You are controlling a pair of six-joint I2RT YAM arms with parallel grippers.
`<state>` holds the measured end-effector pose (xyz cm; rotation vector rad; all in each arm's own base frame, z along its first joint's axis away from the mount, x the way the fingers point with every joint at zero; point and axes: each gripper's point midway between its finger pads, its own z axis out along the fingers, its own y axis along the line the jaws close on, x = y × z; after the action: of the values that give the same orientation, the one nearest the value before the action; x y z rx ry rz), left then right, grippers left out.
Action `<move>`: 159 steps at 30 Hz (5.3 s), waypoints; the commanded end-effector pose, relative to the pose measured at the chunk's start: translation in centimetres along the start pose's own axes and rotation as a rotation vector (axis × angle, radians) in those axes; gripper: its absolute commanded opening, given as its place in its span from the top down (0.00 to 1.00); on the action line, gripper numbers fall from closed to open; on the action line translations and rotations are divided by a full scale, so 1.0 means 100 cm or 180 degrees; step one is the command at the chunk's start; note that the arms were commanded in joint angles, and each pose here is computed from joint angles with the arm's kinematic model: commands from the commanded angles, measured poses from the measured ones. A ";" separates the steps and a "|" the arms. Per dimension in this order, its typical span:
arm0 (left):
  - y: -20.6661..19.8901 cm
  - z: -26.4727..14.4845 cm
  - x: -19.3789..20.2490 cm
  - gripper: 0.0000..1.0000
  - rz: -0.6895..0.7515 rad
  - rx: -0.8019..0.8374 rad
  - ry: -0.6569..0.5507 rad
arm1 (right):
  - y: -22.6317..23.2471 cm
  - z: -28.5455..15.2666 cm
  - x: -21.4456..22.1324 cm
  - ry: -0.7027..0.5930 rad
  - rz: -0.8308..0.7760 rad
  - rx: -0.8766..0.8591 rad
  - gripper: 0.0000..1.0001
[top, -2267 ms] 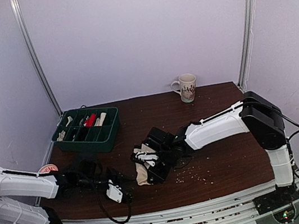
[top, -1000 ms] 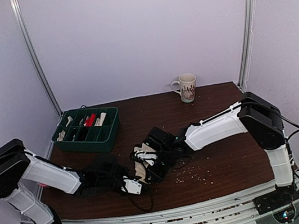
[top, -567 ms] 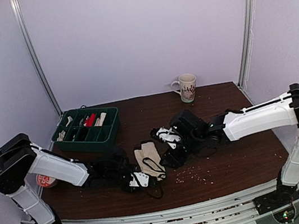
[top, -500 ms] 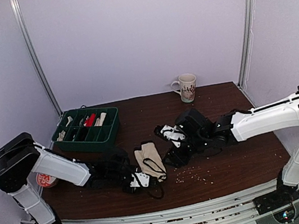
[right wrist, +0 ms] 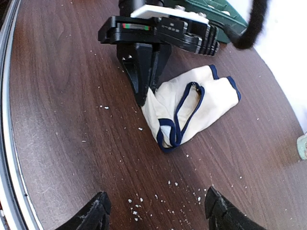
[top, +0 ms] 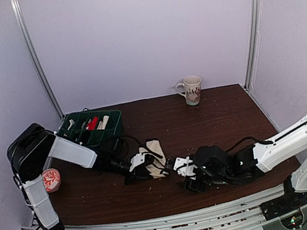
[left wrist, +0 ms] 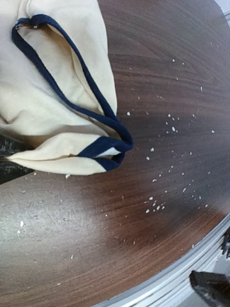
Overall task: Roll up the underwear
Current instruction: Roll the underwear at the center of the board.
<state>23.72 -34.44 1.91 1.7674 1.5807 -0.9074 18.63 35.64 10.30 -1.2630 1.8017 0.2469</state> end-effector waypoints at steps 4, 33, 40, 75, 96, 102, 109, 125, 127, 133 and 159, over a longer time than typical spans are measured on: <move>0.001 -0.004 0.009 1.00 -0.0752 0.0452 -0.0151 | 0.001 0.009 -0.018 -0.0112 -0.0804 0.0469 0.31; 0.018 0.002 0.025 1.00 -0.1322 0.0871 -0.0099 | -0.015 0.112 0.018 0.0637 -0.1798 0.0942 0.62; 0.017 0.001 0.024 1.00 -0.1294 0.0898 -0.0119 | -0.017 0.119 0.021 0.0688 -0.1761 0.0834 0.72; -0.002 -0.049 -0.025 0.41 -0.0036 0.0219 -0.0565 | 0.056 0.071 0.037 0.1359 0.0208 -0.0768 0.99; -0.061 -0.055 -0.043 0.44 0.1643 -0.0497 -0.0349 | 0.052 0.085 0.032 0.1632 0.1002 -0.1594 0.97; -0.057 -0.046 -0.041 0.50 0.1836 -0.0743 0.0018 | 0.047 0.086 0.028 0.1601 0.1033 -0.1582 0.96; -0.079 -0.042 -0.024 0.49 0.2391 -0.0811 0.0241 | 0.042 0.094 0.036 0.1614 0.1128 -0.1567 0.97; -0.058 -0.032 -0.030 0.48 0.2650 -0.1556 0.0535 | 0.035 0.104 0.047 0.1614 0.1218 -0.1633 0.97; -0.053 -0.028 -0.024 0.48 0.2692 -0.1623 0.0670 | 0.036 0.103 0.047 0.1617 0.1209 -0.1647 0.97; -0.033 -0.015 -0.005 0.54 0.2765 -0.1860 0.1068 | 0.038 0.103 0.050 0.1625 0.1203 -0.1669 0.97; -0.021 0.013 0.018 1.00 0.2401 -0.1615 0.1403 | 0.017 0.085 0.039 0.1411 0.1031 -0.1399 0.79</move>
<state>22.87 -34.20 1.88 1.8945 0.9775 0.3503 21.43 42.07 2.53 -1.4084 2.3898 0.7765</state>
